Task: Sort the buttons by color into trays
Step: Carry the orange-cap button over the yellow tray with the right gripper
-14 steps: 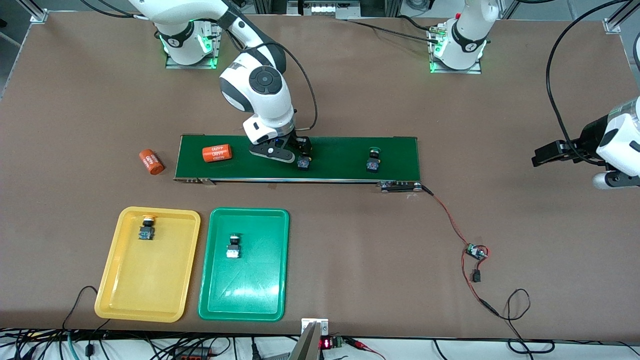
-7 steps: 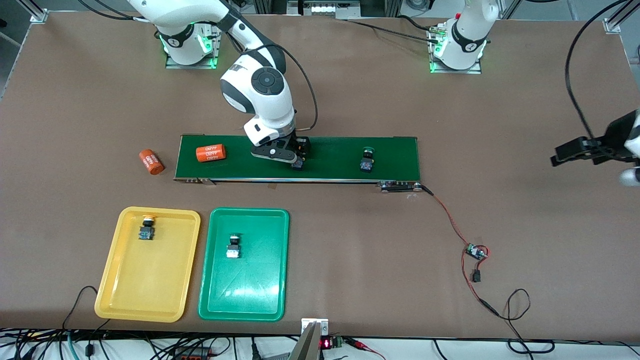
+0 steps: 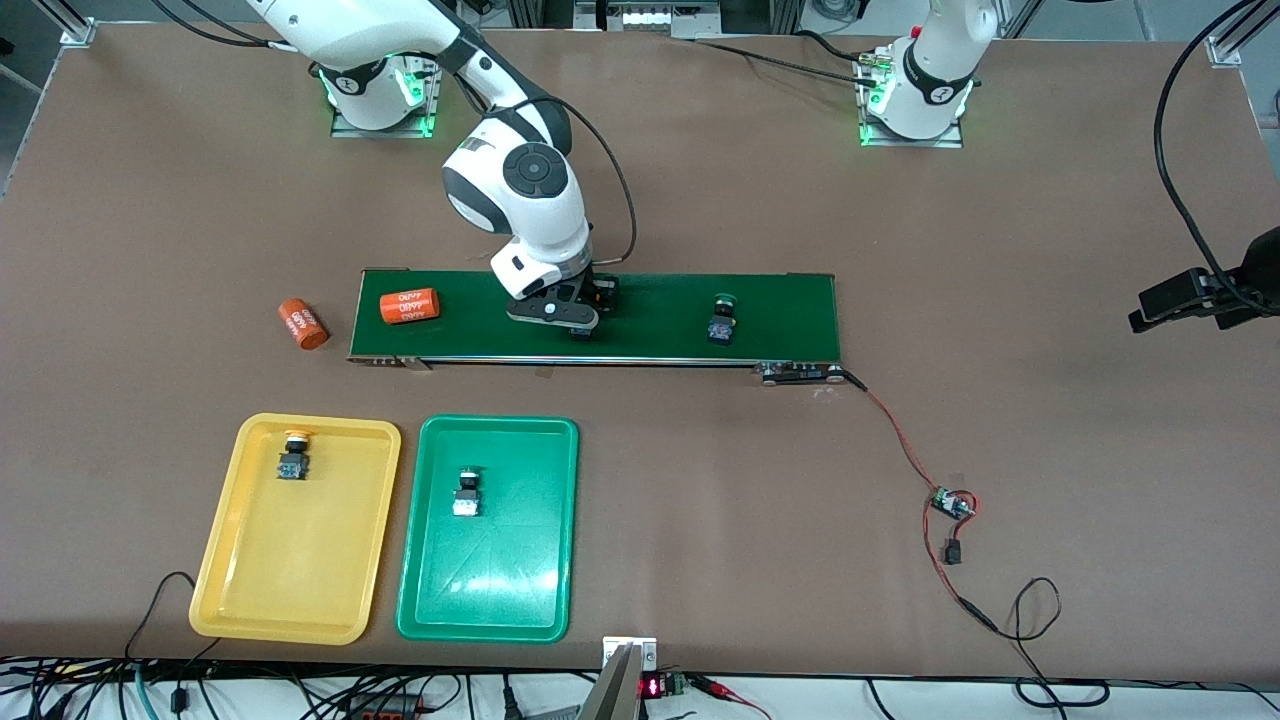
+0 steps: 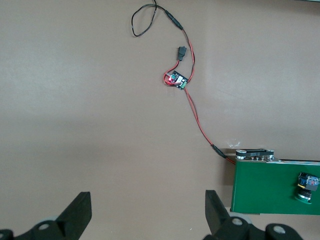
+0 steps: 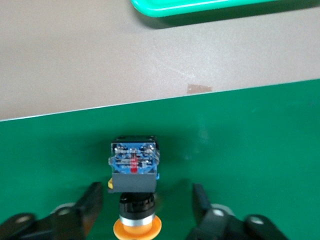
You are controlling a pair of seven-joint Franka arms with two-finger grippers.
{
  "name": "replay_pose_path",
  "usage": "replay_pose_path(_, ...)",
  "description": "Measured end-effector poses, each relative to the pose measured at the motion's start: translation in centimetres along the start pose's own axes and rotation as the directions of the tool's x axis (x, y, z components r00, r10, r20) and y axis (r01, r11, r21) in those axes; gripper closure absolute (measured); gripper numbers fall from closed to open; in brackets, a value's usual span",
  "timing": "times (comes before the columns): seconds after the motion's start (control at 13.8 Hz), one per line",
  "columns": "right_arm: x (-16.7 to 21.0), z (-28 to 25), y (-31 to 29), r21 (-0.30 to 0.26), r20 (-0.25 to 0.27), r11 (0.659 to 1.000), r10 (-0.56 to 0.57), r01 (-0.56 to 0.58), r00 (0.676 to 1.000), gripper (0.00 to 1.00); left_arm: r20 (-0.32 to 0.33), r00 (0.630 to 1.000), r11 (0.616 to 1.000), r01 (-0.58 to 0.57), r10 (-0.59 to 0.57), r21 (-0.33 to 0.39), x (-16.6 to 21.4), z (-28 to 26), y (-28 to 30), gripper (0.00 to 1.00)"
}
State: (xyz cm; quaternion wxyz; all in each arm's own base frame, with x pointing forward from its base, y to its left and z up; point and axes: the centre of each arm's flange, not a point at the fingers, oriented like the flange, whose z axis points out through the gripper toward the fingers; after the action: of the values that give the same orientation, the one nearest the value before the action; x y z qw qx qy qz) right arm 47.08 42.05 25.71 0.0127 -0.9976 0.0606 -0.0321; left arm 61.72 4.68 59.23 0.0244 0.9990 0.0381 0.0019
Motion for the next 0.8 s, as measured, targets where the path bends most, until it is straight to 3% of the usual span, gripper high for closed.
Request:
replay_pose_path(0.15, 0.4, 0.1, 0.4, -0.002, 0.000, 1.000, -0.021, 0.021, 1.000, 0.52, 0.000, 1.000, 1.000, 0.000, 0.000, 0.000, 0.0, 0.0, 0.0, 0.00)
replay_pose_path(0.29, 0.9, 0.5, 0.8, -0.003, 0.002, 1.000, -0.025, 0.025, 1.000, 0.57, 0.000, 1.000, 1.000, 0.000, 0.000, 0.000, 0.0, 0.0, 0.0, 0.00)
replay_pose_path(0.58, 1.4, 0.5, 1.4, -0.010, 0.002, 0.999, -0.036, 0.036, 0.999, 0.57, 0.000, 1.000, 1.000, 0.010, -0.010, -0.003, 0.0, 0.0, -0.8, 0.00)
replay_pose_path(0.8, 4.6, -0.7, 3.2, -0.007, -0.030, 1.000, -0.024, 0.024, 0.999, 0.57, 0.001, 1.000, 1.000, 0.006, -0.006, -0.004, 0.0, 0.0, -0.6, 0.00)
